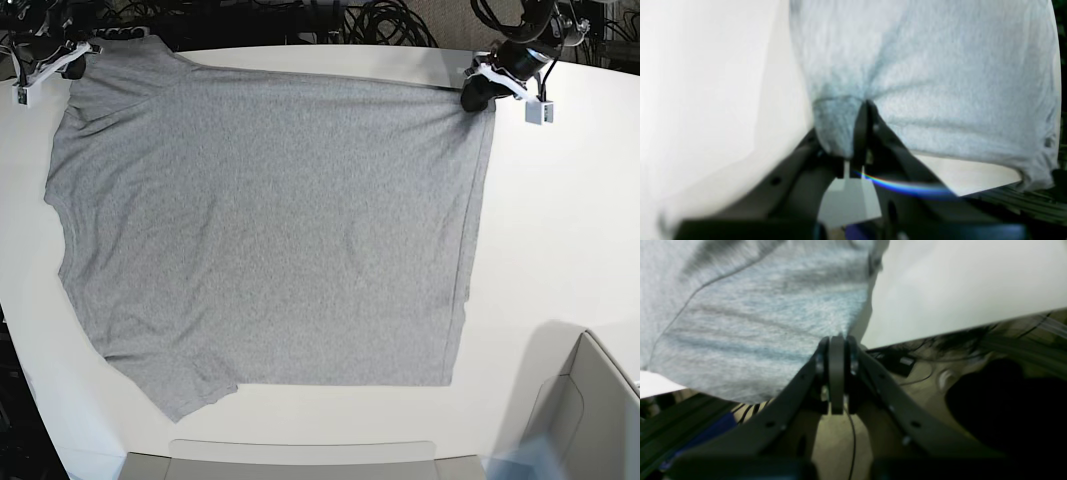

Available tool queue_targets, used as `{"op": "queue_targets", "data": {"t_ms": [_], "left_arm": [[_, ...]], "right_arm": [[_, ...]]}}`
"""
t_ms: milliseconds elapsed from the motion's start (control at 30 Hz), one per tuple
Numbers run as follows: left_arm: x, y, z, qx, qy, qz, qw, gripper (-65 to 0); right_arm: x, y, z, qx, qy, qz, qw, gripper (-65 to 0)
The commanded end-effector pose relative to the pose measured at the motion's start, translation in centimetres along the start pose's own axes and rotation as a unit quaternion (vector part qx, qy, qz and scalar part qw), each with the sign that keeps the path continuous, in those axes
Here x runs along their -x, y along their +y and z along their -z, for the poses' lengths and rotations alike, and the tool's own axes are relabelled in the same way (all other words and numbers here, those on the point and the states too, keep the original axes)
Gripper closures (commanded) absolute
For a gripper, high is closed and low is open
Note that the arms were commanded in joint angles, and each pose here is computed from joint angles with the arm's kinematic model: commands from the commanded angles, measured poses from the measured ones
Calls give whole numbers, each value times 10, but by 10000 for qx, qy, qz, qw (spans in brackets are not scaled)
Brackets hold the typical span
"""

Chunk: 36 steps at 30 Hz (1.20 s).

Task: Fold the T-shirt properly
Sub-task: 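Lift the gripped shirt edge with both grippers, then drag the held edge across the shirt toward its opposite edge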

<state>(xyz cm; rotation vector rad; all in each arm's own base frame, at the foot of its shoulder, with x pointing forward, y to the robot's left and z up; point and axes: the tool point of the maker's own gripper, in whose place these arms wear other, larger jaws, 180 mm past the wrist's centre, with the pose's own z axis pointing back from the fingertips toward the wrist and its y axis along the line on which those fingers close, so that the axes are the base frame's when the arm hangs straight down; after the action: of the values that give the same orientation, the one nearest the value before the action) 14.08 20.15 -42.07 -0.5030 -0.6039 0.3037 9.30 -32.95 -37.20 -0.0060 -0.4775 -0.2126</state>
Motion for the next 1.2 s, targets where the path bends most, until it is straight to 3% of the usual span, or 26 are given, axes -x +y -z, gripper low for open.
{"op": "queue_targets", "data": {"t_ms": [0, 300, 633, 1033, 1167], "left_arm": [[-12, -2, -7, 8, -206, 117, 9997, 0], [-36, -25, -17, 85, -498, 529, 9973, 0], [-59, -11, -8, -472, -729, -407, 9954, 0], [-79, -30, 1, -739, -612, -689, 9930, 0], [-85, -37, 7, -746, -515, -556, 9943, 0]], "right_arm": [[-10, -3, -8, 126, -147, -179, 9997, 0], [-52, 9, -23, 310, -742, -530, 9954, 0], [-78, 3, -22, 565, -945, -532, 9925, 0], [-127, 43, -15, 460, -1558, -1337, 9776, 0], [-139, 51, -13, 442, -1690, -1460, 9737, 0]]}}
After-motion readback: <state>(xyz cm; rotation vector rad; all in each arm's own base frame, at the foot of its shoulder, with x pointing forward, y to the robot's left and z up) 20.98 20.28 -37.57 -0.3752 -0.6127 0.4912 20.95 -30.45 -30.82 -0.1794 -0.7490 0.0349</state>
